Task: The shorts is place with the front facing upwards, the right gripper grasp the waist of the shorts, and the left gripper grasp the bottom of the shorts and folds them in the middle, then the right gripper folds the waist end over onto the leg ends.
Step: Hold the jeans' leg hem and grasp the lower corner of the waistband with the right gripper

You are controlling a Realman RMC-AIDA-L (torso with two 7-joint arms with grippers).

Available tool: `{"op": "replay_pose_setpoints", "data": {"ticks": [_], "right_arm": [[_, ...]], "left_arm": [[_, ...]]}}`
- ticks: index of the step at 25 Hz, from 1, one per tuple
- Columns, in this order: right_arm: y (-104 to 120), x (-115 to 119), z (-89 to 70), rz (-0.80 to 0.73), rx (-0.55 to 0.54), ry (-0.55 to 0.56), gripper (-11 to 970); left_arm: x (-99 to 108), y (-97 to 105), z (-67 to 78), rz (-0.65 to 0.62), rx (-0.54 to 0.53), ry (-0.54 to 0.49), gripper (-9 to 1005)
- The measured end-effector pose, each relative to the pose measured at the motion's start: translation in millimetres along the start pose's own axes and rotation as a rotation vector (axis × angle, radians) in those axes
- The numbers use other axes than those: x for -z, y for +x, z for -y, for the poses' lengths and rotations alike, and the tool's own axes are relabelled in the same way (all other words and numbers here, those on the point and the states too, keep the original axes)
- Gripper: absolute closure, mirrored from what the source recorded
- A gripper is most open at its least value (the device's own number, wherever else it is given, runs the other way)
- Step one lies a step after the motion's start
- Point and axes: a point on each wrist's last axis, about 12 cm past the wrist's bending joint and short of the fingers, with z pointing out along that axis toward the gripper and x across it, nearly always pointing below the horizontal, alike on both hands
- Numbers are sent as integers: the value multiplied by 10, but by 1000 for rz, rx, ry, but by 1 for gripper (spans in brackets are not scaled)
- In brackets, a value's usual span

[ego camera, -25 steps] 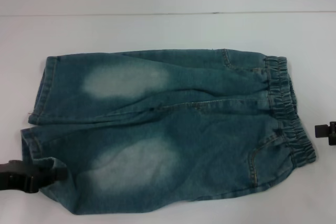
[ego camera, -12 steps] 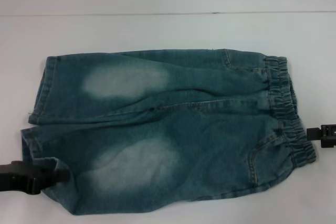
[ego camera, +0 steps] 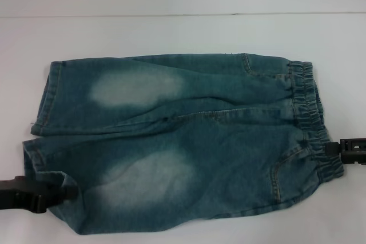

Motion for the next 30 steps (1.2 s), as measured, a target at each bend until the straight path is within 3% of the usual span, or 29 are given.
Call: {"op": "replay_pose_setpoints", "data": {"ticks": [21, 30], "right_arm": [[-25, -45, -12, 1, 24, -8, 95], [-19, -110, -30, -12, 154, -3, 453]], "left_arm": [[-40, -50, 15, -16, -17, 15, 987], [-62, -102, 26, -2, -29, 27, 986]]}}
